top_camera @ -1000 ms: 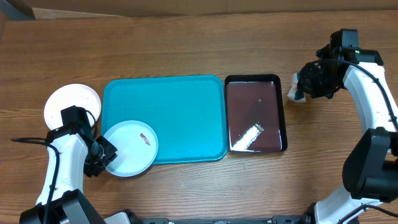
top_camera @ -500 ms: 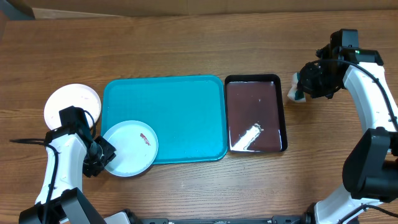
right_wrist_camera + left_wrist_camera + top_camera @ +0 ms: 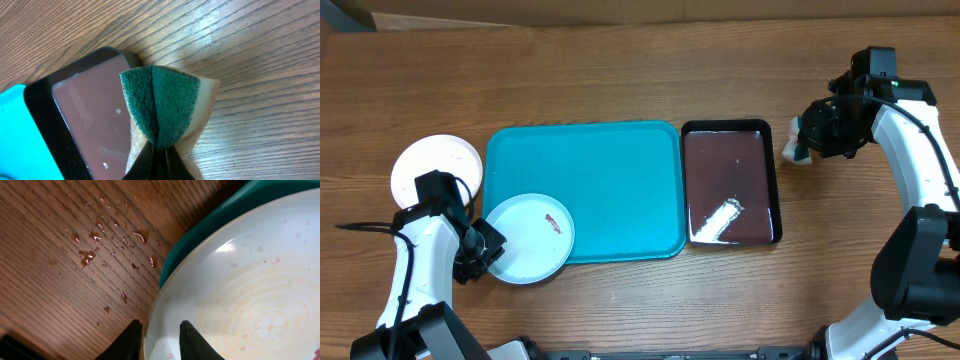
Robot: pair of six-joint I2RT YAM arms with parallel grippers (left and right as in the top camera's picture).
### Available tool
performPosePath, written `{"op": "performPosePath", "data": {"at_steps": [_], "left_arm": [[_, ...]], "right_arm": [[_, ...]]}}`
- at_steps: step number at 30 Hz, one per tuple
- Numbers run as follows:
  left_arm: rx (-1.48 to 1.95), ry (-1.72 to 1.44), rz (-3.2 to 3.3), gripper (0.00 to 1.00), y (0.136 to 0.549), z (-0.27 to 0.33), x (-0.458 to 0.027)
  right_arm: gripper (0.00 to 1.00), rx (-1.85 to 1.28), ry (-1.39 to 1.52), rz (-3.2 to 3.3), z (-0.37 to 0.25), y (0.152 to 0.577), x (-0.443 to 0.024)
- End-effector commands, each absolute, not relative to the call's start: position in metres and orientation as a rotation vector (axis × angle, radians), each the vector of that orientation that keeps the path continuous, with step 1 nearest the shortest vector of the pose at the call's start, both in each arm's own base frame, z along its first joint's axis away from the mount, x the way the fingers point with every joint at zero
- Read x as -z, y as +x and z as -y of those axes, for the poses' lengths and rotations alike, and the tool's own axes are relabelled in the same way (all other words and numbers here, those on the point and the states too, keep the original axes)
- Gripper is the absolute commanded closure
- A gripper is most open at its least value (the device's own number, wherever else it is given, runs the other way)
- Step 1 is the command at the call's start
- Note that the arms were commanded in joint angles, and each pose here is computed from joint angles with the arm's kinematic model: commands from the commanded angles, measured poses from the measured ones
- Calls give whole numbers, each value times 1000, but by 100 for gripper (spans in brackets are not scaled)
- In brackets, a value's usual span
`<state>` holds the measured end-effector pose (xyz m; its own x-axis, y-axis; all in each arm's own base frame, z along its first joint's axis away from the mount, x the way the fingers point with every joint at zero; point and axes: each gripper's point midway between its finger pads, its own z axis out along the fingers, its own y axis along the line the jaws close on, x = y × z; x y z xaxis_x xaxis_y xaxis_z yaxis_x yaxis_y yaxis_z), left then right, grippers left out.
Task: Clean dirty plates on tray and stack at the side
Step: 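Slide the gripped white plate to the teal tray center with the left gripper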
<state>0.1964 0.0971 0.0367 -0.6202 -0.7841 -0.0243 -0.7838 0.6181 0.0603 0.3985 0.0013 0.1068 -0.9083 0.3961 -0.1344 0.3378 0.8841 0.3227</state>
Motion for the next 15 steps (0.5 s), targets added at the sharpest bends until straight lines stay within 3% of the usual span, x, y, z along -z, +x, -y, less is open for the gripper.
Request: {"op": "performPosePath", "data": {"at_steps": [1, 8, 15], "left_arm": [[126, 1361, 2803, 73, 190, -99, -30], [145, 1357, 2798, 76, 186, -100, -26], [87, 1358, 2799, 90, 188, -94, -26]], "right_arm": [[96, -446, 556, -2856, -4, 399, -107], [96, -446, 556, -2856, -4, 399, -107], [96, -446, 556, -2855, -4, 399, -107]]}}
